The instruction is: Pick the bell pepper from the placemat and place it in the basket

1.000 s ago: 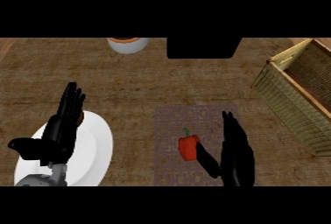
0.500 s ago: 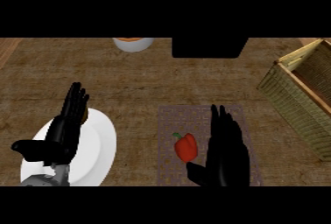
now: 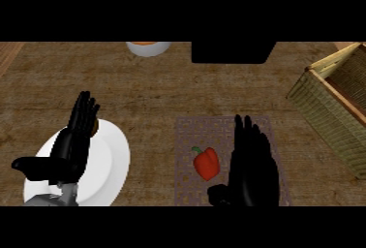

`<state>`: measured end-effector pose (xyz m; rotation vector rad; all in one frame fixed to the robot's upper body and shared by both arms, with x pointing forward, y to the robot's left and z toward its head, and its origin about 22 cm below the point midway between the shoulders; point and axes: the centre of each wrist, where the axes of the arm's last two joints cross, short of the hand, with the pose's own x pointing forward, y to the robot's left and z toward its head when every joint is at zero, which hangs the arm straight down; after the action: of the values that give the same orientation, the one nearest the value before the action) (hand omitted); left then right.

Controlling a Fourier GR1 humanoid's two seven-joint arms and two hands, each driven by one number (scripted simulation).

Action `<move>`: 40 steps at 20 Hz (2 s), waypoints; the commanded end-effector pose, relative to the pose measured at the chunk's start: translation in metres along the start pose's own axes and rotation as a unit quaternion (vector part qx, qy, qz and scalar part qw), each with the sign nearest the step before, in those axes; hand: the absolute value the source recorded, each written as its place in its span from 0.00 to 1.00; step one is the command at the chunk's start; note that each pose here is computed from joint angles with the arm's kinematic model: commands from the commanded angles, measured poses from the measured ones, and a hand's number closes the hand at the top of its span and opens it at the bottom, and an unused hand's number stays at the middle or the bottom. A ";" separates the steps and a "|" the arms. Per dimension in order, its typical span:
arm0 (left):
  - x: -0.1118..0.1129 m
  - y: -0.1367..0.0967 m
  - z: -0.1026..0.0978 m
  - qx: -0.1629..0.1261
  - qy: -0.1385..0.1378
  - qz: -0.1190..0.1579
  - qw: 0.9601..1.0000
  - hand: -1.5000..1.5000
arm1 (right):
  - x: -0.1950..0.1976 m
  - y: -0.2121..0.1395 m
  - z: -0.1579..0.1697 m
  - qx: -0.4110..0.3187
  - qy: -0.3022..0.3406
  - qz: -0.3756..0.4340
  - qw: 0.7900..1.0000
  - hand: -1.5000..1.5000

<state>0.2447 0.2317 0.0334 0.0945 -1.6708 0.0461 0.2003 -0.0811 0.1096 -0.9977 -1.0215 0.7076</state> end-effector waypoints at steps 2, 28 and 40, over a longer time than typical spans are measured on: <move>0.000 0.000 0.001 0.002 0.000 0.000 1.000 0.50 | 0.011 0.010 0.007 0.015 0.099 0.034 0.994 0.00; -0.001 0.010 0.001 0.004 0.007 0.002 1.000 0.50 | 0.011 0.042 -0.003 0.015 0.118 0.049 0.992 0.00; -0.009 0.003 0.007 -0.008 -0.006 0.004 1.000 0.50 | 0.015 0.055 -0.020 0.044 0.133 0.042 0.989 0.00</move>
<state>0.2437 0.2340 0.0284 0.0839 -1.6764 0.0436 0.2212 -0.0633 0.0606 -0.9943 -0.8877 0.7880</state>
